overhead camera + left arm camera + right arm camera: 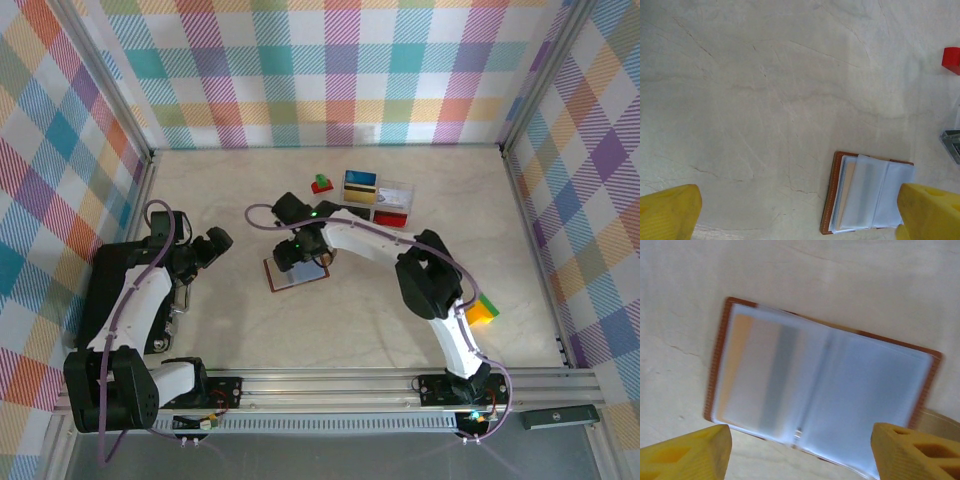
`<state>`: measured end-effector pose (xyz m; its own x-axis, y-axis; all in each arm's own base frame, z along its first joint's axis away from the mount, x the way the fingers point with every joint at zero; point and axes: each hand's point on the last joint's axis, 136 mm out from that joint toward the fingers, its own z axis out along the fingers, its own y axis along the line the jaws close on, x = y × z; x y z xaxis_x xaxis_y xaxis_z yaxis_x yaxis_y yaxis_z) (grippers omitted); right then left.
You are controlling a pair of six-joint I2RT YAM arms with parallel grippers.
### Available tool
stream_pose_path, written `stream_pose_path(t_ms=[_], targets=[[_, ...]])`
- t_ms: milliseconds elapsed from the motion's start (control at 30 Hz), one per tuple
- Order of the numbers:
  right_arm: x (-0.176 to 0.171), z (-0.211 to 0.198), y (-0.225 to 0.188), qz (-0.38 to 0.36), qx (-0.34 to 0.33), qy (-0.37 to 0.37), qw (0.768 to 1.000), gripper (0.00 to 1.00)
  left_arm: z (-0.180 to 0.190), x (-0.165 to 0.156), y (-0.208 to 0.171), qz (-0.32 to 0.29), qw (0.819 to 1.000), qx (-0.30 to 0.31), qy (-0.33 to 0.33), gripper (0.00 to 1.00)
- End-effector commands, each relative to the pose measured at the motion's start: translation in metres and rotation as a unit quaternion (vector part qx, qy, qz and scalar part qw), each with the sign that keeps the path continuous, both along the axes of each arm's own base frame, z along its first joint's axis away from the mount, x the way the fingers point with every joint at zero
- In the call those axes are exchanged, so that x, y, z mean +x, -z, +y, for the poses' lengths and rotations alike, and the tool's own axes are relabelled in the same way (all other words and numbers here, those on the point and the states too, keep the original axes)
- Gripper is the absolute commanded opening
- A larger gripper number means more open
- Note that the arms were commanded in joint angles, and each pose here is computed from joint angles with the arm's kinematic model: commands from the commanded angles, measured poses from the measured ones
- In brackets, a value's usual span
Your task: Take the credit cards out of the card holder
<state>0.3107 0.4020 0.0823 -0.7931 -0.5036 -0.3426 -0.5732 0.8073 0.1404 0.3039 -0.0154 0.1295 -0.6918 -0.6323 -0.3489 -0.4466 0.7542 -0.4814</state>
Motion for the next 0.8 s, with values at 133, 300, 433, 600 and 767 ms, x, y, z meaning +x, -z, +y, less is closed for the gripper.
stream_pose_path(t_ms=[133,300,433,600,767], targets=[[-0.021,0.025,0.012,0.006,-0.028,-0.055,0.998,0.57,0.006,0.007,0.004,0.007,1.000,-0.005,-0.012,1.00],[-0.029,0.028,0.025,0.020,-0.037,-0.077,0.996,0.55,0.015,0.003,0.012,0.027,0.999,-0.003,-0.040,1.00],[-0.032,0.028,0.038,0.035,-0.054,-0.086,0.994,0.50,0.017,0.003,0.015,0.029,0.998,-0.014,-0.052,1.00],[-0.030,0.027,0.049,0.035,-0.070,-0.092,0.993,0.49,0.014,0.004,0.015,0.028,0.998,-0.021,-0.050,1.00],[-0.029,0.020,0.062,0.037,-0.092,-0.085,0.991,0.48,0.014,0.003,0.016,0.032,0.998,-0.026,-0.052,1.00]])
